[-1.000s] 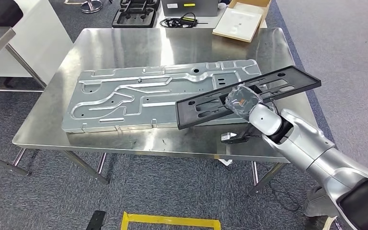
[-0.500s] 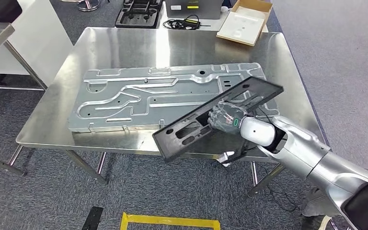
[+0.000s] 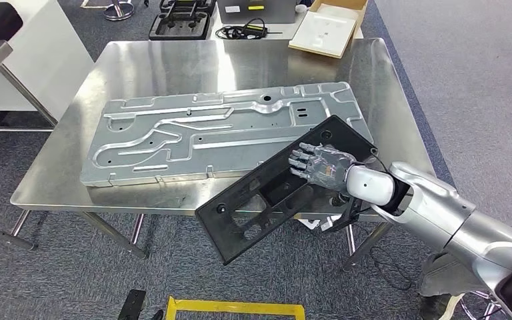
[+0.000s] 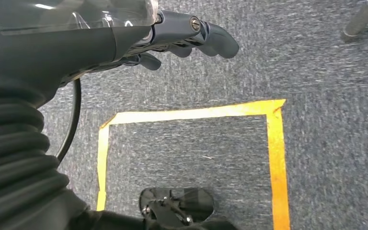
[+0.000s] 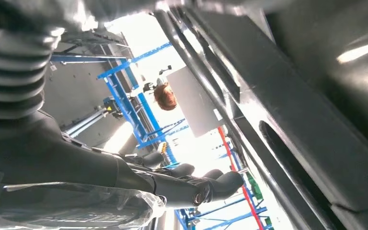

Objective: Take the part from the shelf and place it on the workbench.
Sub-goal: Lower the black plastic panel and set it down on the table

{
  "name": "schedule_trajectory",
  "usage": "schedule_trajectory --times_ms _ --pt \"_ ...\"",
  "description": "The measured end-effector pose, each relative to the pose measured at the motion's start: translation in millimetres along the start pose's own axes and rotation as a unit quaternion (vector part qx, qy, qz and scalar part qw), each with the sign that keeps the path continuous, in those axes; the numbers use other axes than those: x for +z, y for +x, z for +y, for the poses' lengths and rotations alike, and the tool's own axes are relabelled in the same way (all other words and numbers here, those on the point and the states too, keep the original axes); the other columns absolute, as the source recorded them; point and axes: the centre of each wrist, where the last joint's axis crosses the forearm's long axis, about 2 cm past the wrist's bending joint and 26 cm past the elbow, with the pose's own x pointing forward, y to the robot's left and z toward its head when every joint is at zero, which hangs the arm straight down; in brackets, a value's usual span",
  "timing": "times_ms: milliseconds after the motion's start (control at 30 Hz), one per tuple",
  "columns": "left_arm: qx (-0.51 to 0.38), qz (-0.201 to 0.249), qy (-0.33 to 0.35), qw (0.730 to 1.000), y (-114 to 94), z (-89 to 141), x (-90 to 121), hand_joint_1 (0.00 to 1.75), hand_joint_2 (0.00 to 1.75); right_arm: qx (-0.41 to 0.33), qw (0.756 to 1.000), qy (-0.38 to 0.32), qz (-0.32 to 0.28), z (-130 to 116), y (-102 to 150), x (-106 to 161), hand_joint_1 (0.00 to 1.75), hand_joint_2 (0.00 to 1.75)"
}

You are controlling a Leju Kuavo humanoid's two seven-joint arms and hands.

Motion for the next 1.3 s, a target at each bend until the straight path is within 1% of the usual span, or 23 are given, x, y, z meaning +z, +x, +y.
schedule_trajectory --times_ms 333,567,700,800,900,967,1167,1233,1300 --pt "-0.001 0.004 0.000 1.000 1.4 1.4 -0.8 0.00 0.00 0.002 1.000 0.001 0.015 2.3 0.5 3.3 0.00 0.00" --pt "-0.001 0.003 -0.005 1.000 0.4 0.4 -0.3 0.00 0.00 -0.005 0.997 -0.027 0.069 5.6 1.6 8.8 0.00 0.00" --pt "-0.005 -0.001 -0.007 1.000 1.6 -1.5 -0.1 0.00 0.00 -0.007 0.988 -0.077 0.132 -1.7 -8.8 11.5 0.00 0.00" --pt "-0.012 0.000 -0.009 1.000 1.6 -2.4 0.2 0.00 0.00 -0.019 0.973 -0.122 0.194 -11.5 -20.4 17.3 0.00 0.00" --pt "-0.020 0.005 -0.015 1.000 1.7 -5.5 1.2 0.00 0.00 -0.046 0.945 -0.184 0.267 -29.5 -37.3 24.6 0.00 0.00" --pt "-0.024 0.008 -0.018 1.000 1.3 -7.9 2.0 0.00 0.00 -0.061 0.927 -0.217 0.301 -41.5 -44.7 29.6 0.00 0.00" --pt "-0.027 0.007 -0.021 0.999 2.0 -9.8 2.4 0.00 0.00 -0.081 0.891 -0.283 0.345 -64.0 -47.0 40.7 0.00 0.00" --pt "-0.027 0.006 -0.022 0.999 1.8 -10.7 2.8 0.00 0.00 -0.087 0.876 -0.309 0.359 -70.0 -47.3 44.1 0.00 0.00" --pt "-0.025 0.010 -0.023 0.999 -1.6 -12.5 4.4 0.00 0.00 -0.104 0.859 -0.338 0.371 -74.2 -41.9 46.6 0.00 0.00"
